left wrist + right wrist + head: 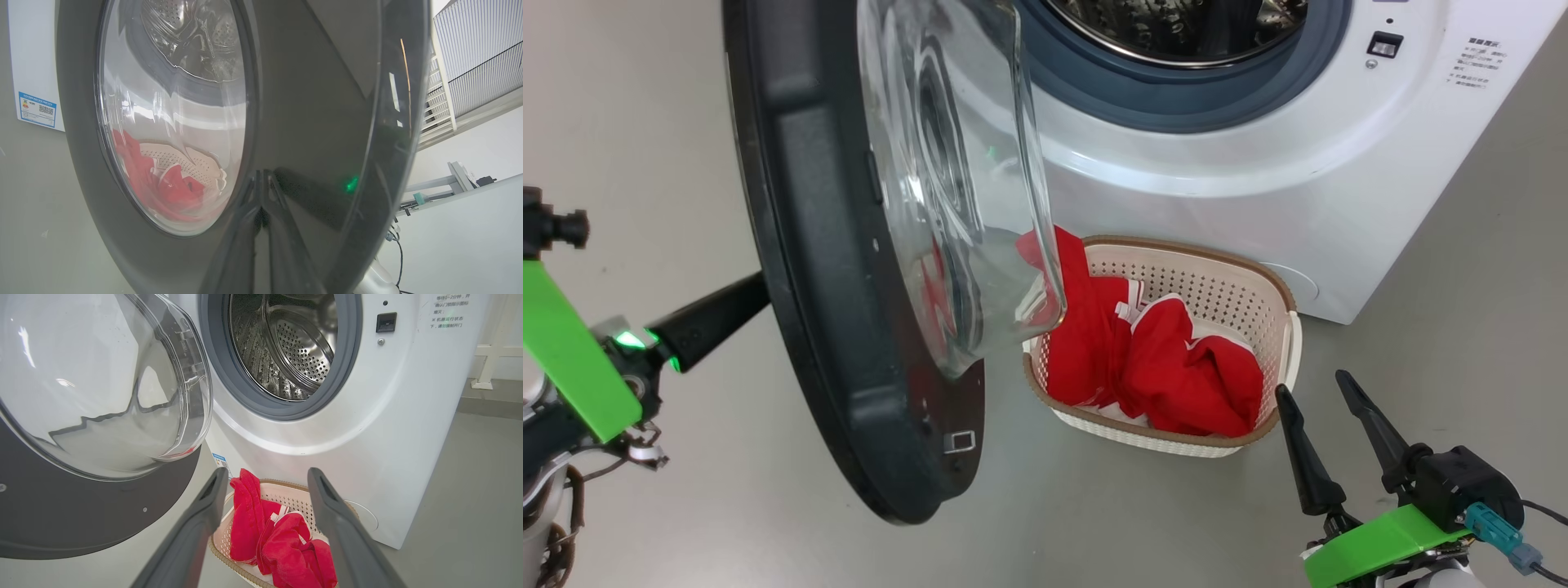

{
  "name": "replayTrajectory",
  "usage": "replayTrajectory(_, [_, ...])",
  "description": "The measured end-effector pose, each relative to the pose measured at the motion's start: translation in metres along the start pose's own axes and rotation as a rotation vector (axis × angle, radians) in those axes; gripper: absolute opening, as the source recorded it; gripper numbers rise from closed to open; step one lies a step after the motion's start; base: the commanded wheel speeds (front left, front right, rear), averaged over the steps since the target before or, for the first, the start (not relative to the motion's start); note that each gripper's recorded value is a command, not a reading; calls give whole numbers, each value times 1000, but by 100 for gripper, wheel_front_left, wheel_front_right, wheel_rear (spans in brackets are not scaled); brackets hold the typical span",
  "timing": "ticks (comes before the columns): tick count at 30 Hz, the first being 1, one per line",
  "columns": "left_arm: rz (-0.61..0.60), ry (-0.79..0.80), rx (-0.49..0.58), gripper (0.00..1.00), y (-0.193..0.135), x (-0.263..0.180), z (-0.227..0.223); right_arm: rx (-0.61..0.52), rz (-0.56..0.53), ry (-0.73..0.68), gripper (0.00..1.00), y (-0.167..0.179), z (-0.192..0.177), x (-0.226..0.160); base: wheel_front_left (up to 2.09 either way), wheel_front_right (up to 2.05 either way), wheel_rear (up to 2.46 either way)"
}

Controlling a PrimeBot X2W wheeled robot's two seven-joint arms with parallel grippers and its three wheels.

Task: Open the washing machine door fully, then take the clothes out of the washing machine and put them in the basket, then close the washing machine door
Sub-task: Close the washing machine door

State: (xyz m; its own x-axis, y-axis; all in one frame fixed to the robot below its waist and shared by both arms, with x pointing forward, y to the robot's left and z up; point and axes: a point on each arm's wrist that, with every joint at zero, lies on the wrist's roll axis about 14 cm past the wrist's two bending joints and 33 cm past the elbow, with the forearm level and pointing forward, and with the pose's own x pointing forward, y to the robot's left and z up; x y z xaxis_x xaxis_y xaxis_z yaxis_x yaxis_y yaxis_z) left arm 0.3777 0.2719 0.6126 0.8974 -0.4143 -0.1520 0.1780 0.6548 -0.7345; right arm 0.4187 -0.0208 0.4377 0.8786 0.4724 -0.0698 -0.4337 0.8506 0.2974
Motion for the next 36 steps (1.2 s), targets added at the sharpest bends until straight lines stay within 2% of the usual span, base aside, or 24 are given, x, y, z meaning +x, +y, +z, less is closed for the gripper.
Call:
replayTrajectory(8, [32,-90,-1,0,9,-1,8,-4,-13,-14,100,-3,5,-3,0,0,0])
replayTrajectory(12, [93,-144,-12,1,27,-9,2,-5,-13,-22,100,-2,8,-4,0,0,0])
replayTrajectory(14, [121,-168,-27,24,37,-14,-2,-6,-11,-25,100,-1,9,-3,0,0,0])
replayTrajectory(15, [138,-177,-30,31,41,-16,-5,-6,-10,-26,100,0,10,-3,0,0,0])
replayTrajectory(16, [155,-187,-34,42,46,-18,-8,-7,-8,-27,100,0,10,-3,0,0,0])
replayTrajectory(17, [168,-191,-41,70,50,-20,-11,-8,-6,-29,100,1,11,-3,0,0,0])
replayTrajectory(18, [181,-194,-47,87,54,-23,-15,-8,-3,-31,100,2,12,-3,0,0,0])
replayTrajectory(20, [218,-228,-57,100,65,-30,-18,-9,4,-34,100,4,13,-2,0,0,0])
replayTrajectory(31, [396,-318,-67,100,111,-59,-57,-13,44,-45,100,18,17,1,0,0,0])
replayTrajectory(36, [455,-368,-24,100,123,-67,-70,-20,53,-47,100,19,18,2,0,0,0])
